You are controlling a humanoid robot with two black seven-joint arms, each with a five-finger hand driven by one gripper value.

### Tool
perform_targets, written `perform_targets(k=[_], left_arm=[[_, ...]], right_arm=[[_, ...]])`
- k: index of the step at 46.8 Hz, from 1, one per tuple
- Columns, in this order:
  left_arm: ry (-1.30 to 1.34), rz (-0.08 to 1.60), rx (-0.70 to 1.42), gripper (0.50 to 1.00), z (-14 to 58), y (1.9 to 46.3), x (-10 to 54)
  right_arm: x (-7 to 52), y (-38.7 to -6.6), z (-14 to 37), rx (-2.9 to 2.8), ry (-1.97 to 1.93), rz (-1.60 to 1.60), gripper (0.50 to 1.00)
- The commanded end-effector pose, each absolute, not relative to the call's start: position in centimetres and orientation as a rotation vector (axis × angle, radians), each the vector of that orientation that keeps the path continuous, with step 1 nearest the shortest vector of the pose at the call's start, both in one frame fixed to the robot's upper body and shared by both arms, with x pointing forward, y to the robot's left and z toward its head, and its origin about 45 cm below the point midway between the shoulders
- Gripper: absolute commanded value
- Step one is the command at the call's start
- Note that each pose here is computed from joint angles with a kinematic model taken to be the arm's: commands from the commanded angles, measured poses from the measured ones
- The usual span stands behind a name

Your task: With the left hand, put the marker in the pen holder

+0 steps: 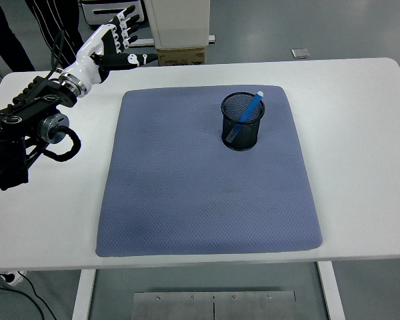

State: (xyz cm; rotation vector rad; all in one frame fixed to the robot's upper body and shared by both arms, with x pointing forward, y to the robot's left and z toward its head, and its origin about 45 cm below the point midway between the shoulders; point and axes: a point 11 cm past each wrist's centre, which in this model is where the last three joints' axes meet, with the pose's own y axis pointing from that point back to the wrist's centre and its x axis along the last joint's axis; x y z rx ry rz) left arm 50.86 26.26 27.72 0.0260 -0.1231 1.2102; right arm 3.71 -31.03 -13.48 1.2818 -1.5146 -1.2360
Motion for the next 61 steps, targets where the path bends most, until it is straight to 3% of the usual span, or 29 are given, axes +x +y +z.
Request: perform_targets(k=[1,30,37,49,61], left_arm=[[-0.128,1.223,0.064,1.0,26.7,27.7,50.4],[-0.093,1.41,0.24,1.0,21.6,38.9,46.6],[-0.017,1.512,0.119,1.0,21.7,40.9,46.1],[0.212,1.568,-0.126,1.0,18.8,40.5,44.5],[0.307,1.596,-0.222,1.0,16.6,39.6,43.5]], right_arm=[[3.7,-31.0,-13.5,1.282,-1.515,-1.235,1.0],[3.7,-31.0,-13.5,1.281,-1.516,-1.236,1.0],[3.8,-31.1,-13.5,1.28,-1.515,-1.23,1.0],[4.4,-30.7,-13.4,1.301,-1.512,-1.241,1.0],[4.1,-30.9,-13.4,1.288,-1.523,-1.247,1.0]])
